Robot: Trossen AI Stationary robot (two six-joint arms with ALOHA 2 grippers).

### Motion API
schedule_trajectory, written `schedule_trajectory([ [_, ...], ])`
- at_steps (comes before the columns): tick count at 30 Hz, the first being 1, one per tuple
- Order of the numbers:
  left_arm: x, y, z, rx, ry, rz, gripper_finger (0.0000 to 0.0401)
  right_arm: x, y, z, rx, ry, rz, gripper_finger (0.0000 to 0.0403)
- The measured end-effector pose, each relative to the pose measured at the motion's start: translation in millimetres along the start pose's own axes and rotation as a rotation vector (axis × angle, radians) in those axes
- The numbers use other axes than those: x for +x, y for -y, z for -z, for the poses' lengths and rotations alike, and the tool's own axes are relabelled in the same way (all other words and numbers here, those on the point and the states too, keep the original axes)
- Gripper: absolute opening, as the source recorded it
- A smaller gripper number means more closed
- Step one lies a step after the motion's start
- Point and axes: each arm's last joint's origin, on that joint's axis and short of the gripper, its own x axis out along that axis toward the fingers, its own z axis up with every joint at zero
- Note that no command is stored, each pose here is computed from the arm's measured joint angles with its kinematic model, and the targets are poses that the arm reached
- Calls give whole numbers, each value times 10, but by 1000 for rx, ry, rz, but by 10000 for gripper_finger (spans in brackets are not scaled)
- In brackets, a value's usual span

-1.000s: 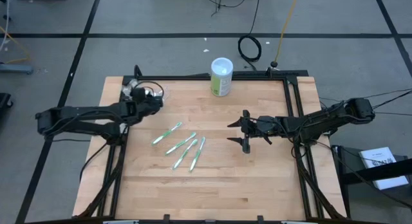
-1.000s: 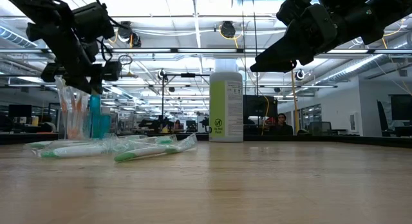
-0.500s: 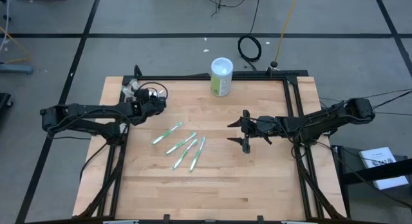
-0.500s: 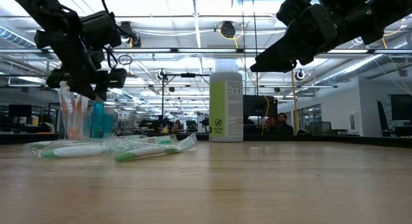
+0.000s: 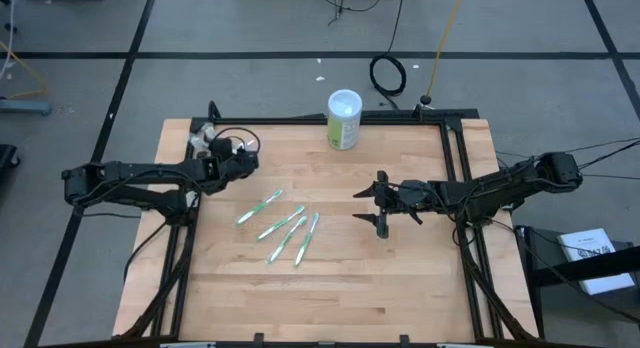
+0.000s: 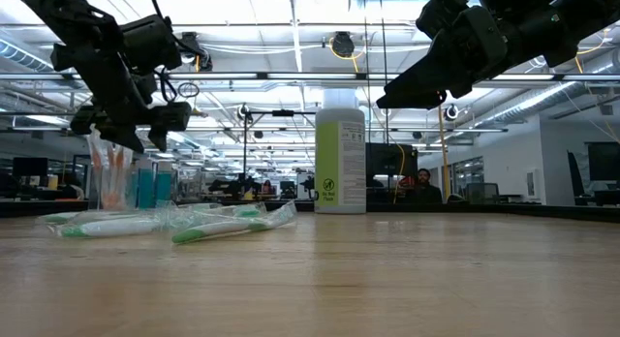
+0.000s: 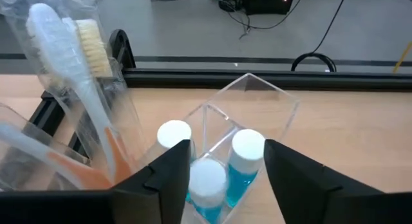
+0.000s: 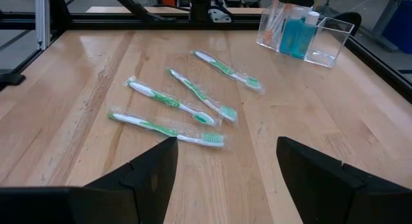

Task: Pick & Place toothbrushing station
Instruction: Put the green toothbrush into the right section of the transparent organizer

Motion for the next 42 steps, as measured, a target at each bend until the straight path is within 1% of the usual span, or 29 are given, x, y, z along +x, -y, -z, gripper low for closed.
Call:
schedule_trajectory([
  [5,-5,23,-8,30,1,22,215,0,0,0,0,0,0,256],
  [9,-65,65,-77,62,13,97,216,0,0,0,1,0,0,256],
  [11,-123,86,-130,103,11,148,216,0,0,0,6,0,0,256],
  [15,-345,138,-248,172,27,320,216,0,-1,8,21,-9,-4,256],
  [20,-699,212,-289,225,122,562,216,14,-1,46,22,-40,-3,256],
  [22,-816,223,-273,244,134,638,216,27,-4,65,22,-52,-3,256],
  [24,-898,237,-220,263,87,735,216,41,-7,75,31,-56,-4,256],
  [25,-929,240,-180,285,40,792,216,47,-7,83,34,-60,-5,256],
  [27,-984,239,-94,335,-80,910,216,56,-8,95,37,-68,-4,256],
  [29,-1022,225,-8,354,-217,987,216,58,-8,97,37,-68,-4,256],
  [31,-1041,211,84,366,-329,997,216,58,-8,96,37,-67,-4,256],
  [34,-1068,153,217,385,-430,929,216,59,-8,96,37,-67,-4,256],
  [39,-1045,79,451,409,-570,736,216,59,-8,96,37,-67,-4,256],
  [42,-1015,24,564,425,-616,602,216,59,-8,96,33,-67,-5,256],
])
